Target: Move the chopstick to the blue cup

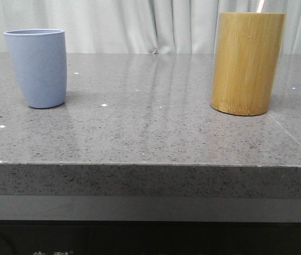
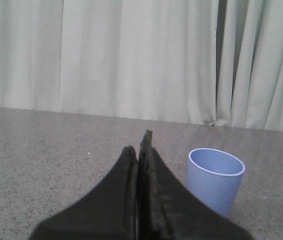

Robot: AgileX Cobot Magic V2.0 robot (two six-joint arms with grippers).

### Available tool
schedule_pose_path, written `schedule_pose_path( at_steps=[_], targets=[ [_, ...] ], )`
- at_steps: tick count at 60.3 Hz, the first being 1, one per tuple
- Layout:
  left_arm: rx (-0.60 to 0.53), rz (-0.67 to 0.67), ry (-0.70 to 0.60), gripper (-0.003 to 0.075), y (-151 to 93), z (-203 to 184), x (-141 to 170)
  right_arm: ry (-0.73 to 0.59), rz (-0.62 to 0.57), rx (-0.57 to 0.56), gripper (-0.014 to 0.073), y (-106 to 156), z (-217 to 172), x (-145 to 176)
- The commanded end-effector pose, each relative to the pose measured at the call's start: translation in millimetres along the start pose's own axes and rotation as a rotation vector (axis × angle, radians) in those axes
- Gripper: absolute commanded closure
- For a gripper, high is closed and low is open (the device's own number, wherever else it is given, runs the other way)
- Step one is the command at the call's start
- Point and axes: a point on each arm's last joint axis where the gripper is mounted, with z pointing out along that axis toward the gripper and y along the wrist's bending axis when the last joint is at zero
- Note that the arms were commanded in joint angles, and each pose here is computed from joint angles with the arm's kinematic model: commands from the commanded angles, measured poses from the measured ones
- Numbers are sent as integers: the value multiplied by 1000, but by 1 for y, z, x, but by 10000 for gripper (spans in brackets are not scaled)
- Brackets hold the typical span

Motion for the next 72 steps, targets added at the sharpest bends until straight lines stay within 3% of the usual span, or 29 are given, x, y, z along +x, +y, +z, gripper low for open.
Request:
schedule_pose_path(
  at_steps=[1, 13, 23, 29, 38, 42, 45, 65, 72],
  targets=[
    [5, -3, -10, 739, -2, 16, -29, -5, 17, -3, 697, 4, 11, -33],
    [-5, -7, 84, 739, -2, 54, -42, 49, 27, 0, 697, 6, 34, -54],
    [-11, -7, 73, 720, -1, 63, -44, 36, 27, 0, 676, 6, 36, -57],
    [-11, -7, 73, 586, -1, 63, -44, 36, 27, 0, 524, 6, 36, -57],
    [-11, -7, 73, 227, -1, 63, -44, 50, 27, 1, 165, 6, 37, -55],
    [-12, -7, 75, 108, -1, 63, -43, 60, 28, 2, 57, 6, 37, -52],
    [-12, -7, 75, 66, -1, 63, -43, 67, 28, 3, 24, 5, 38, -50],
    [-8, -26, 73, 60, -2, 64, -45, 77, 29, 5, 23, 5, 39, -46],
    [13, 46, 184, 60, -4, 79, -49, 76, 29, 5, 23, 5, 39, -46]
  ],
)
